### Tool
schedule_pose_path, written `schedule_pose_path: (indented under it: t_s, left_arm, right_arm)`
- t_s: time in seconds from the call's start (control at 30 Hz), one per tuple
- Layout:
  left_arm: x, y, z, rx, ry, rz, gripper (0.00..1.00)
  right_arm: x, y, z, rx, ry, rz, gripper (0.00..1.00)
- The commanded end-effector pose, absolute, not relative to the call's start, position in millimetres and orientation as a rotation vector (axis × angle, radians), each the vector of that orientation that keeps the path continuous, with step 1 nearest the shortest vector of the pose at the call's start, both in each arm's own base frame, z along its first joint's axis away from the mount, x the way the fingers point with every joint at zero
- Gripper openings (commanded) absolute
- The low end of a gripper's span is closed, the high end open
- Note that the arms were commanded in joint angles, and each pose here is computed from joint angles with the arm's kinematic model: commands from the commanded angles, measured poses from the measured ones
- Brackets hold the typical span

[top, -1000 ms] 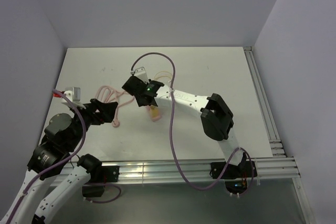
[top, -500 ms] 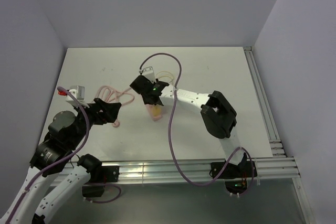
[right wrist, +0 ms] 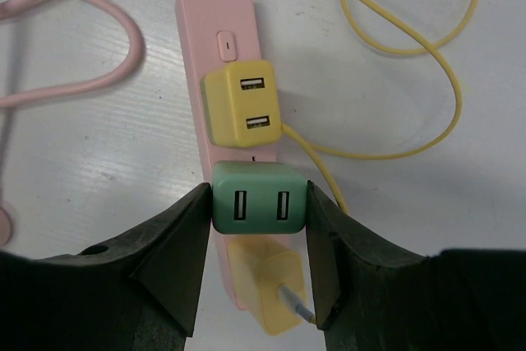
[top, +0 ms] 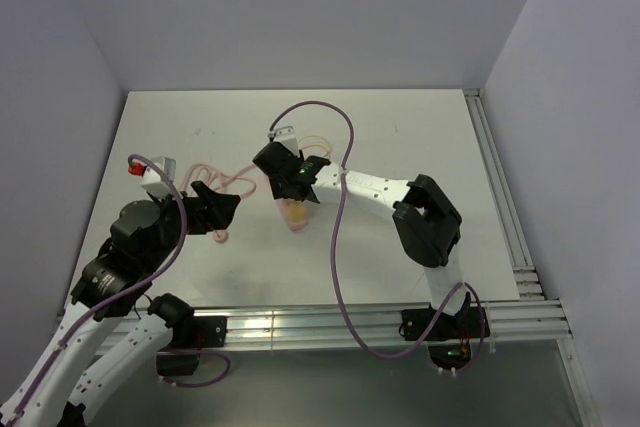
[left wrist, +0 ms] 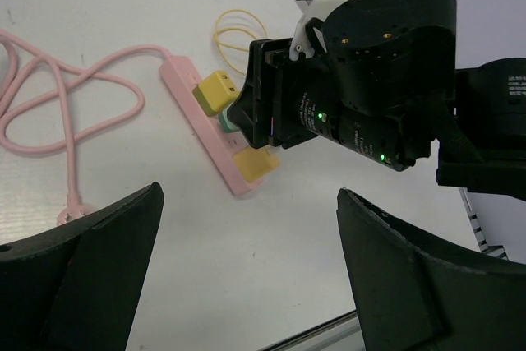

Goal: Insert the plug

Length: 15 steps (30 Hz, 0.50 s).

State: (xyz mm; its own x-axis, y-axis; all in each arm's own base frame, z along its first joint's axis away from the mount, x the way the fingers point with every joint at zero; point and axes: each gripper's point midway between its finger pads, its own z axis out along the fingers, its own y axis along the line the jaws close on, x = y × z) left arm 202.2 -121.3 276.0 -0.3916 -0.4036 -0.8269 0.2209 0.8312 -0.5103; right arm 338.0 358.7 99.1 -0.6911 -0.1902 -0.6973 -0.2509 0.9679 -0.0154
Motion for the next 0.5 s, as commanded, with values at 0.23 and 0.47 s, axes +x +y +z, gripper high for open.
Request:
schedule_pose_path:
  t_s: [0.23, 0.47]
  left_arm:
    - [210, -141, 256, -0.201, 1.92, -0.77, 0.9]
    - [214, -156, 223, -0.265, 2.012, -0.832, 0.86]
  right_arm:
    - [346, 354, 121, -0.244, 2.293, 0.127, 0.0]
    - [352, 359, 117, -0.252, 2.267, 0.161, 0.0]
